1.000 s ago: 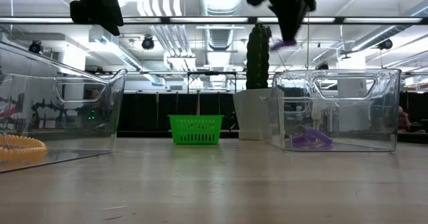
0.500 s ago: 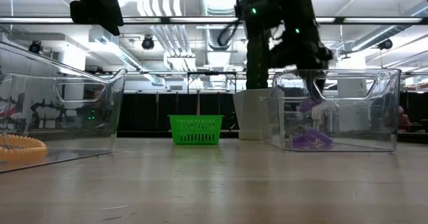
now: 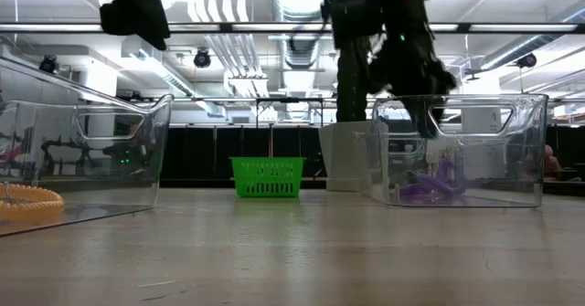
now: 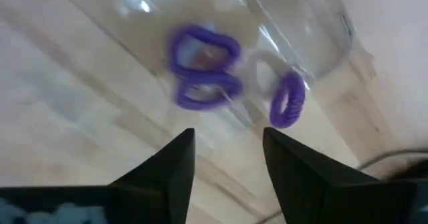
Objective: Sort spring keychains
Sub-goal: Return to home position
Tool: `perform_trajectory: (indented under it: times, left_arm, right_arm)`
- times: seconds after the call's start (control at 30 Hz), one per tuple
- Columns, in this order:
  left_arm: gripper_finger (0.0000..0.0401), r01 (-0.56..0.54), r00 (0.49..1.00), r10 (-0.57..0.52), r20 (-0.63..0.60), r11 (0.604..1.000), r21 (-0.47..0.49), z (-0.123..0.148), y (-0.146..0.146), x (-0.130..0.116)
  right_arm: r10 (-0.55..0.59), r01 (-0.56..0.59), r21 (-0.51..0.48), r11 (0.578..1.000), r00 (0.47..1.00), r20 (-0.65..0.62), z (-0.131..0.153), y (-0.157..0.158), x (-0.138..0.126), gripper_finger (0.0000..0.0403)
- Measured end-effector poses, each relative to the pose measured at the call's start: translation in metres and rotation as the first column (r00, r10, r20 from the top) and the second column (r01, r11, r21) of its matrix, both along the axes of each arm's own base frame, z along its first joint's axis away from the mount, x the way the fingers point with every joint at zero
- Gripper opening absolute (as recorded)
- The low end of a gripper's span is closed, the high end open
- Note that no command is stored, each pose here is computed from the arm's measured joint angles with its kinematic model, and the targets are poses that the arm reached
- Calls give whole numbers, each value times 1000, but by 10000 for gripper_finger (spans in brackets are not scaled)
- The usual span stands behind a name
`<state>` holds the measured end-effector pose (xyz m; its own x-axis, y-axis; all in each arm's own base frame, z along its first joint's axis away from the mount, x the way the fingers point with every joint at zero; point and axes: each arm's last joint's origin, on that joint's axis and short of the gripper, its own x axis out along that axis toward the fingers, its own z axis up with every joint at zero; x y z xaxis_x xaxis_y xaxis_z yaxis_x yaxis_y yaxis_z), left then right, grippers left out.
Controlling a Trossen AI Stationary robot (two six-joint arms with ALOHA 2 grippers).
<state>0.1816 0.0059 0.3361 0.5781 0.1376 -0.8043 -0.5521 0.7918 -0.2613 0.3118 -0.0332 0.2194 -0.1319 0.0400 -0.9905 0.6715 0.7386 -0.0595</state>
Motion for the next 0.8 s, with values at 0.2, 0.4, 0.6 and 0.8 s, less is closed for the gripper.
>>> perform_trajectory:
  times: [0.2,0.4,0.6,0.8]
  left_arm:
    - [39,87,994,-90,59,995,47,-9,-1,10]
    - [6,216,944,-232,236,972,94,-8,-2,25]
    - [1,347,765,-358,535,930,126,12,-7,29]
    - [2,293,620,-326,713,940,175,30,-6,1]
  right_arm:
    - [58,-60,-2,998,966,253,34,17,10,45]
    - [246,-222,-114,968,760,601,81,32,11,10]
    - [325,-162,-283,945,374,869,138,38,-3,8]
    - [339,23,-345,938,134,931,176,35,-45,8]
